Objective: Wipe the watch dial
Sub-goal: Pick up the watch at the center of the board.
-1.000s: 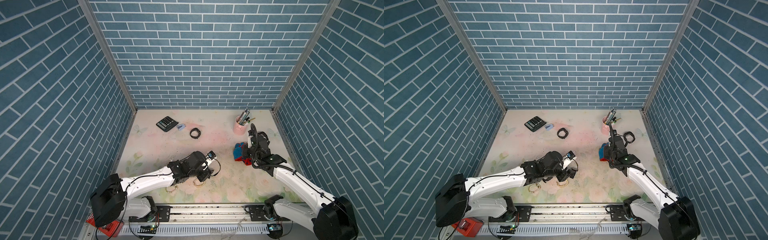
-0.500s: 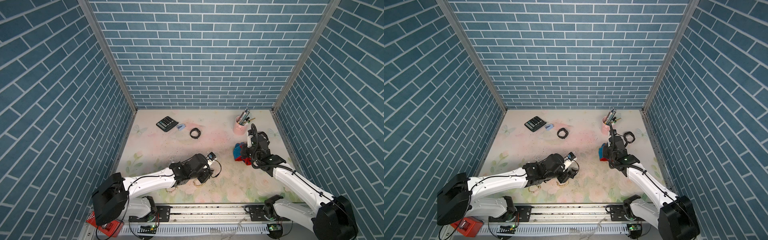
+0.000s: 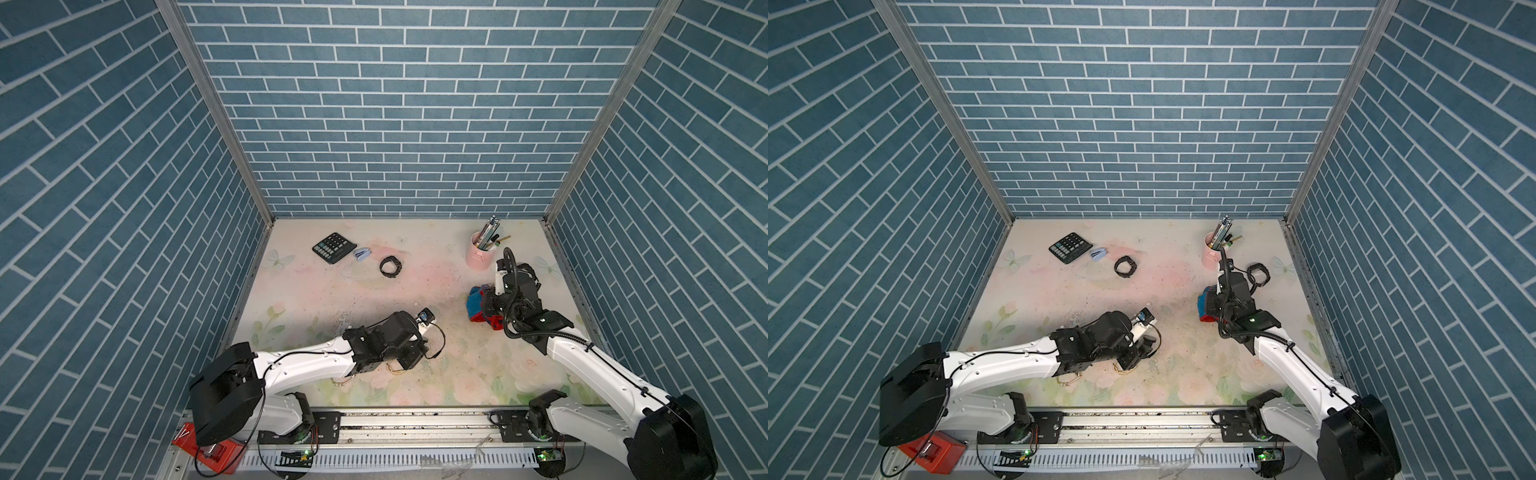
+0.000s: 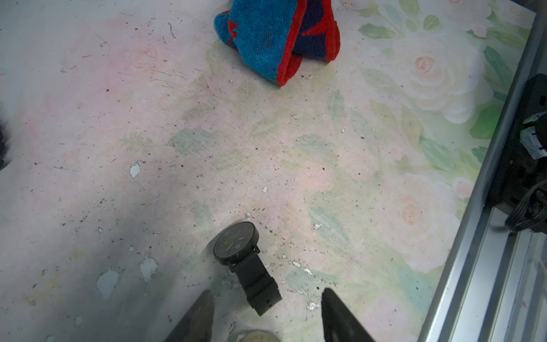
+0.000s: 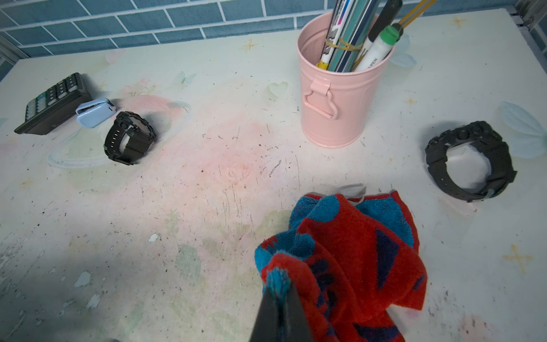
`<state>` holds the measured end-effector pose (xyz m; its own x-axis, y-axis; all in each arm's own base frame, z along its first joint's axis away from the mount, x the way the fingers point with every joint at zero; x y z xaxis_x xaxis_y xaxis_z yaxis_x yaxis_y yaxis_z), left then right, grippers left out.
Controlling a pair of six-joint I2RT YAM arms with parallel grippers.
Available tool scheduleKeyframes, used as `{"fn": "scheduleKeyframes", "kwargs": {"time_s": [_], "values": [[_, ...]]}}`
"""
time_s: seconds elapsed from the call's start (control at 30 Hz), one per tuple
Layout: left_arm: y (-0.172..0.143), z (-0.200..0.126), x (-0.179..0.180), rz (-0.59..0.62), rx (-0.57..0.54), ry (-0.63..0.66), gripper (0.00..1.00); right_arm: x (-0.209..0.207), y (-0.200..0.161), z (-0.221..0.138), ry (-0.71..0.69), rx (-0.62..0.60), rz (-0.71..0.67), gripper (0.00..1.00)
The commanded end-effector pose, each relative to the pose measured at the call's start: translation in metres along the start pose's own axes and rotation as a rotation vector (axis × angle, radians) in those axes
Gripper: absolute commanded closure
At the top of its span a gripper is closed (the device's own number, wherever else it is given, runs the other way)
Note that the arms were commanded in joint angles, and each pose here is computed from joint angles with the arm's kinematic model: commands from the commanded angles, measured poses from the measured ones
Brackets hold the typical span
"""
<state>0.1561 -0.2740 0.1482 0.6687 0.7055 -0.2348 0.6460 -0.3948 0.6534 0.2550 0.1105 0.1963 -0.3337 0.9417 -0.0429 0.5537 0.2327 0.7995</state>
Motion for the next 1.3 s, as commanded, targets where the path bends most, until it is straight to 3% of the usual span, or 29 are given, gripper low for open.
{"fn": "scheduleKeyframes", "kwargs": {"time_s": [0.0,0.03,0.1,0.13,0.57,0.67,1.03,1.27], "values": [[-0.006,0.002,0.004,-0.002,0.017,0.049,0.4,-0.002,-0.001,-0.004,-0.008,-0.017,0.031,1.0],[-0.006,0.002,0.005,-0.01,0.005,0.06,0.4,-0.002,-0.001,-0.004,-0.006,-0.016,0.03,1.0],[-0.011,0.005,0.01,-0.022,-0.001,0.078,0.27,-0.003,-0.002,-0.004,-0.014,-0.017,0.024,1.0],[-0.011,0.006,0.011,-0.032,-0.002,0.087,0.26,-0.003,-0.002,-0.003,-0.018,-0.015,0.026,1.0],[-0.019,0.025,0.018,-0.105,0.033,0.152,0.25,-0.001,0.001,-0.006,0.004,-0.028,0.025,1.0],[-0.027,0.03,0.019,-0.106,0.085,0.163,0.25,-0.002,0.001,-0.007,0.005,-0.032,0.03,1.0],[-0.014,0.042,0.01,-0.128,0.054,0.116,0.26,-0.002,-0.005,-0.01,0.005,-0.028,0.033,1.0],[-0.018,0.056,0.013,-0.155,0.098,0.151,0.29,-0.003,-0.006,-0.016,0.004,-0.057,0.052,1.0]]}}
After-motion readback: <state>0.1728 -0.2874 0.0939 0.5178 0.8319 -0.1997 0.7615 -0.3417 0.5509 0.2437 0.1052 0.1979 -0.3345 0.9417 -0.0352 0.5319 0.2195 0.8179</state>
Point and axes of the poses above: each gripper's point midway between its finger pads, its own z axis out along the fingers, its own x axis along the line the jaws close on, y = z × x, the point moved 7 cm from there along -z, back along the fingers, and after that the axes turned 15 degrees about -z, right-handed, at the moved point
